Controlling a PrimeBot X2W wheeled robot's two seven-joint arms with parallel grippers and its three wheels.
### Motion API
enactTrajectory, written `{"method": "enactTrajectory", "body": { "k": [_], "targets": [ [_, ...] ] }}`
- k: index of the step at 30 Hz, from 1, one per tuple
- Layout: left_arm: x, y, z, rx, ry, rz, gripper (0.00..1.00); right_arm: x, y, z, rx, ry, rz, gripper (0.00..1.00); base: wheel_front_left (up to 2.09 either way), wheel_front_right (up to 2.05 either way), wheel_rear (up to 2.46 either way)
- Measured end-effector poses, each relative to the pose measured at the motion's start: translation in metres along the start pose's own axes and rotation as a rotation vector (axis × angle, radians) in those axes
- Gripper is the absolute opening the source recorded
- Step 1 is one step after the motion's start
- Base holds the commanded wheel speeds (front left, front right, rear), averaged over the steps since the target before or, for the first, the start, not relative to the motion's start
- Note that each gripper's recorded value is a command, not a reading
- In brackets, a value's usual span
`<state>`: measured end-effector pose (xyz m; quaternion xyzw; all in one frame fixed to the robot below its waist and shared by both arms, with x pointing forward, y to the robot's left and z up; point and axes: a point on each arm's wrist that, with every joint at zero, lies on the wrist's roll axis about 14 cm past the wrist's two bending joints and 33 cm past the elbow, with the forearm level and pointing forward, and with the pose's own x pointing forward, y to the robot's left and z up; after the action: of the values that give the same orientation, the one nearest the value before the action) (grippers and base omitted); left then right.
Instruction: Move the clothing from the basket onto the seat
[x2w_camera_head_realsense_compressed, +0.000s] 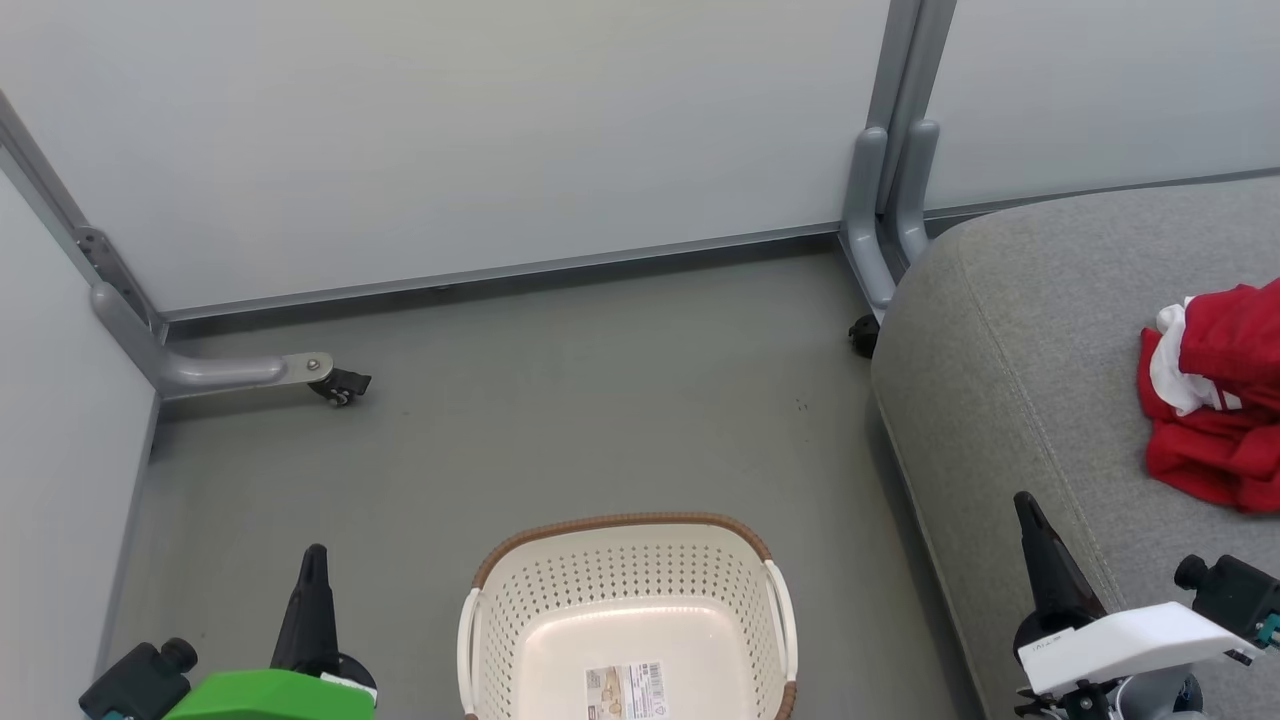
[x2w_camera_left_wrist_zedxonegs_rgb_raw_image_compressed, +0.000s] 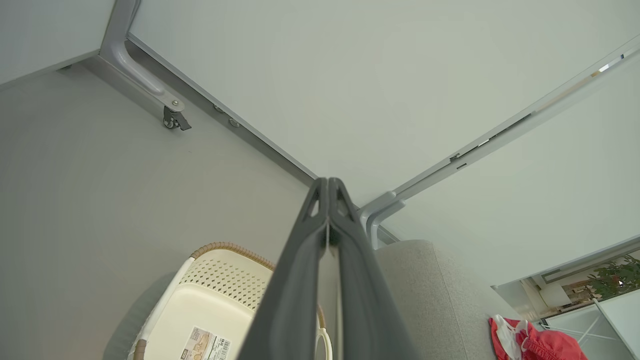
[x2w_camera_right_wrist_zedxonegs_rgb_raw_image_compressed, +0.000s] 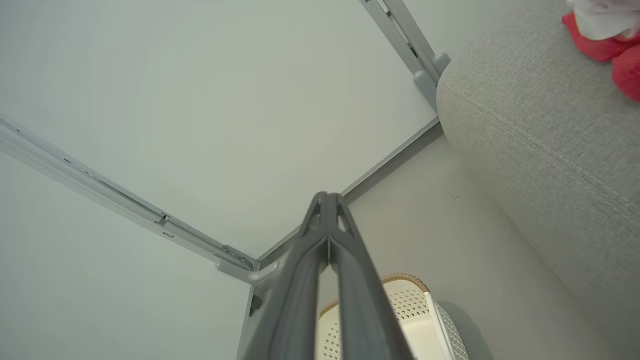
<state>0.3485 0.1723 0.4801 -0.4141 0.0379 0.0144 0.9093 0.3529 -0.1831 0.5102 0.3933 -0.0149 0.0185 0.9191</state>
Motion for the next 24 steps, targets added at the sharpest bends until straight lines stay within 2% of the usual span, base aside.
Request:
{"method": "enactTrajectory", "body": {
  "k": [24],
  "targets": [
    [0.014,0.002,0.011,-0.264,0.001,0.000,0.00,0.012,-0.009,0.004,0.277,0.004,-0.041,0.00,0.00,0.00,0.00]
  ]
}}
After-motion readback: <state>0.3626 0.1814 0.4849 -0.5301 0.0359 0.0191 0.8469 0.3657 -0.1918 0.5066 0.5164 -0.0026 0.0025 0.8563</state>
